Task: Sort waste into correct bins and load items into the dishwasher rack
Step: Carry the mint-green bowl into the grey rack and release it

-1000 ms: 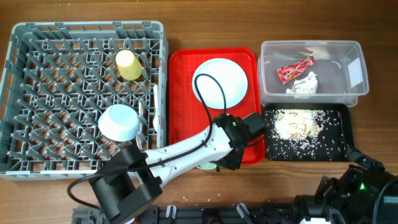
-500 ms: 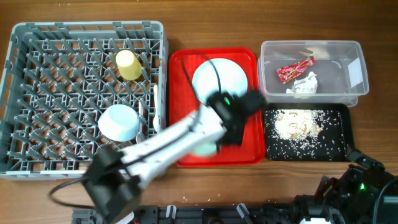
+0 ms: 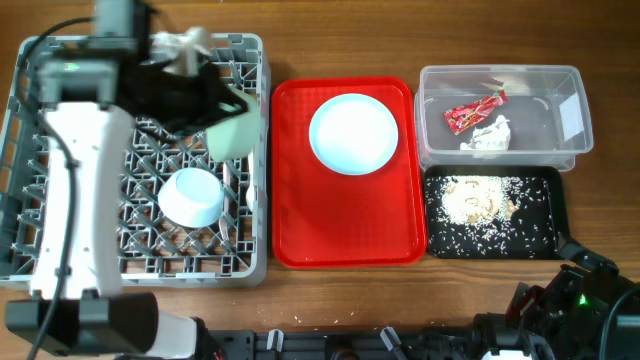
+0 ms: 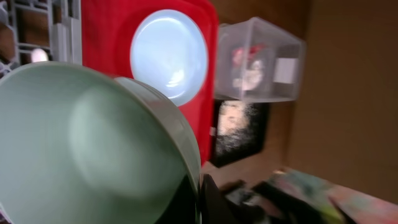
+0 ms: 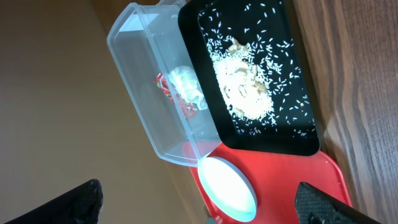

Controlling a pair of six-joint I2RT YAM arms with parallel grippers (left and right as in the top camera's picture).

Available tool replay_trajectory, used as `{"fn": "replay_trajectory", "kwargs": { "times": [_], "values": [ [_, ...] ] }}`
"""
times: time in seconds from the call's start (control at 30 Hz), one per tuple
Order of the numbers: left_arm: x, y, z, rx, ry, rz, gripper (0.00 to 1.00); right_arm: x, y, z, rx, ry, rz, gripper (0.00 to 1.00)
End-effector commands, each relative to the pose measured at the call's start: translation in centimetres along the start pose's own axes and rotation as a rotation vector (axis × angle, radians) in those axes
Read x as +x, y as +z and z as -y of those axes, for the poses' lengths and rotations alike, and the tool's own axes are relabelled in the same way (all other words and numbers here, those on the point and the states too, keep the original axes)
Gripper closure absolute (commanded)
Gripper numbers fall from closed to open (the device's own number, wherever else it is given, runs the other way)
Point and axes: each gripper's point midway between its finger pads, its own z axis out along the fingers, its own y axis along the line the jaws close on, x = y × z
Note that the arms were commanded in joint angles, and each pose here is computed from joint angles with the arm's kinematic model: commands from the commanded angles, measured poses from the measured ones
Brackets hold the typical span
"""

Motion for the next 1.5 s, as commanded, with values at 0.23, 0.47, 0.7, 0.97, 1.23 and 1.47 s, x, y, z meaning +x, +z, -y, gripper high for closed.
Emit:
{"fn": "replay_trajectory", "kwargs": {
  "times": [0.23,0.47,0.7,0.97,1.23,1.47],
  "values": [
    [-4.7,-5.2,-10.2,0.303,-0.158,0.08,0.96,0.0,-0.1,0.1,0.002,0.162,-0.002,0.0],
    [-5.2,-4.9,-13.9,0.325,-0.213,0.075,0.93,0.0,-0.1,0.1,0.002,0.162,-0.002,0.0],
    [-5.4,-4.8,-12.2,0.396,-0.189,0.079,0.96,0.0,-0.1,0.1,0.001,0.162,-0.002,0.0],
    [-5.3,-0.5,-5.2,0.54,0.011,0.004,0.96,0.0,-0.1,0.1,0.002,0.162,-0.002,0.0],
    [0.2,5.7,-4.4,0.299,0.083,-0.297,0.96,0.0,-0.1,0.1,0.001,0.162,-0.002,0.0],
    [2.5,6.5,-8.2,0.166,0.005,-0.394,0.95,0.0,-0.1,0.1,0.001,0.162,-0.002,0.0]
  ]
}}
